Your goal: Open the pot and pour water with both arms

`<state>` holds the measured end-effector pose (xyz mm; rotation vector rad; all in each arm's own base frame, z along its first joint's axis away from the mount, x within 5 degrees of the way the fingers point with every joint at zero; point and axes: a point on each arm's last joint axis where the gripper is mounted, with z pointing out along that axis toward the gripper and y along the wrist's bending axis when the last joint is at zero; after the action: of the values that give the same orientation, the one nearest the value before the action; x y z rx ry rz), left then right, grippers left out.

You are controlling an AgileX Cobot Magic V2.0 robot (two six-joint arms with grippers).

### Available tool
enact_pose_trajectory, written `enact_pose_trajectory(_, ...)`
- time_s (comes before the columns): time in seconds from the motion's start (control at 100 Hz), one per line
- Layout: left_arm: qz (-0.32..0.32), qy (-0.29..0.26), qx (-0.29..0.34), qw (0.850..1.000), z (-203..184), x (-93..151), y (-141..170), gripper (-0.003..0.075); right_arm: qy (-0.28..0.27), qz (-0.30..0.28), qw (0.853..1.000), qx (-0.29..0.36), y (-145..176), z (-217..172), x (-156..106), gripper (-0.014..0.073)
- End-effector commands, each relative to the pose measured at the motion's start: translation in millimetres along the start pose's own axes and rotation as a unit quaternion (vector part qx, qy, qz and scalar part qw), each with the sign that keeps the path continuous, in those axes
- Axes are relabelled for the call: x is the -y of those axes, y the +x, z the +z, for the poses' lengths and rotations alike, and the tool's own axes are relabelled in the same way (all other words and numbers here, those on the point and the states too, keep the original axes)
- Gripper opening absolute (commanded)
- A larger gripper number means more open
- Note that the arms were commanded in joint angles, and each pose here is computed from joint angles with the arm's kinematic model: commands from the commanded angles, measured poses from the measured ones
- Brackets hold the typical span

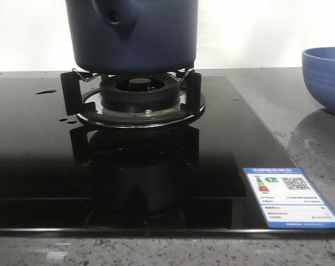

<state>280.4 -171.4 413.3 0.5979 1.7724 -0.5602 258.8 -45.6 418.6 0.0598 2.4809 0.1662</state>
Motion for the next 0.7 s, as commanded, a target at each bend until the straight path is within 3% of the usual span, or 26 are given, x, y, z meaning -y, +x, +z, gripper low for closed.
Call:
enact_pose_trajectory(0.0,-0.003,-0.01,0.064,0.998,-10.4,4.8,-24.0,0.0327,-0.001,-0.005,0.999,0.049,-4.8,-21.8,-5.8,0.0571)
enact_pose_trajectory(0.69,-0.007,-0.001,0.008,1.0,21.6,-0.7,-0.6,0.0327,-0.007,-0.002,0.998,0.054,-5.2,-21.6,-6.8,0.0571)
